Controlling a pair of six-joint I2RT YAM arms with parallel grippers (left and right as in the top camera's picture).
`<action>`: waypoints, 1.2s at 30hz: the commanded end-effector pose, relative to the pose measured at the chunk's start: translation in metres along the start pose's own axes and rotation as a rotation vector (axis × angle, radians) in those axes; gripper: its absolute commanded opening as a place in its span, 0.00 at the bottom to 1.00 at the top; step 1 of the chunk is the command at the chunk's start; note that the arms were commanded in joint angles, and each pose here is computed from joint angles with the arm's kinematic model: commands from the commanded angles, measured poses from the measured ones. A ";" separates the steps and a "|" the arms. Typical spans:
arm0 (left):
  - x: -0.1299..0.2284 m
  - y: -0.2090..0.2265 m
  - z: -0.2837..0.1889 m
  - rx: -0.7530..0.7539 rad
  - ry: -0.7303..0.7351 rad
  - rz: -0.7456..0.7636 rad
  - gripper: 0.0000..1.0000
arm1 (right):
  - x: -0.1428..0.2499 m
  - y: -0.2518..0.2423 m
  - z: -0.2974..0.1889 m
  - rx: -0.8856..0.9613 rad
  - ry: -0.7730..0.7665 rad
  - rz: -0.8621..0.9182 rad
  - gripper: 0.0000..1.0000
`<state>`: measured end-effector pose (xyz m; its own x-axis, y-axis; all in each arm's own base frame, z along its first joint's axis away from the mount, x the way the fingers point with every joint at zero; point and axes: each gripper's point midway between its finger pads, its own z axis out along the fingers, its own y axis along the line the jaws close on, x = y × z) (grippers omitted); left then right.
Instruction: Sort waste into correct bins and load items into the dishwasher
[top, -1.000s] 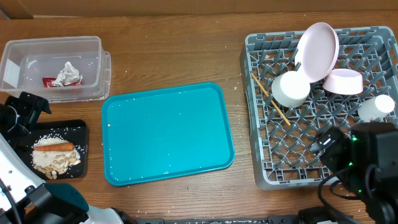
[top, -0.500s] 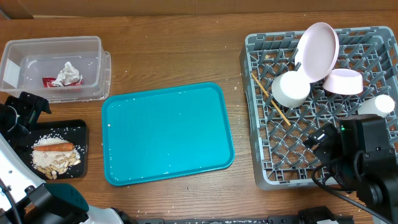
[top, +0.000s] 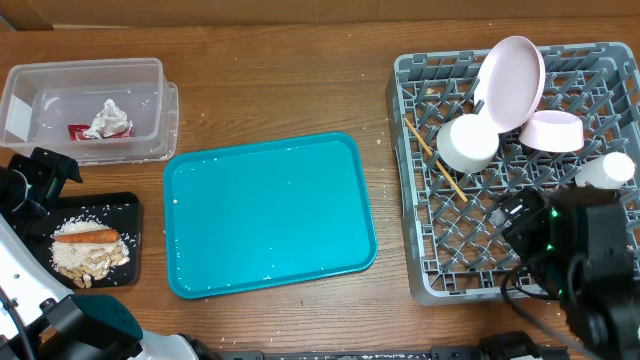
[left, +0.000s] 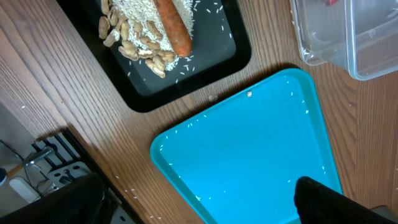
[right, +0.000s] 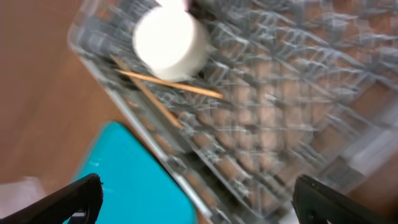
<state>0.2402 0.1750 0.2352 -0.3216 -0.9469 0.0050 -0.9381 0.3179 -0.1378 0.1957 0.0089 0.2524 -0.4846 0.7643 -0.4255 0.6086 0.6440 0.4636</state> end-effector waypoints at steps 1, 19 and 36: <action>0.003 0.000 -0.005 0.012 -0.013 -0.004 1.00 | 0.009 -0.002 0.006 -0.121 -0.019 0.038 1.00; 0.003 0.000 -0.005 0.012 -0.013 -0.004 1.00 | 0.010 -0.002 0.061 -0.533 -0.340 -0.060 1.00; 0.003 0.000 -0.005 0.012 -0.013 -0.004 1.00 | -0.011 -0.013 0.085 -0.610 -0.628 -0.180 1.00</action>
<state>0.2401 0.1750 0.2351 -0.3219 -0.9467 0.0051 -0.9380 0.3182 -0.1372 0.2479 -0.0113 0.1789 -0.0197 0.6871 -0.7263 0.0602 0.7260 0.6851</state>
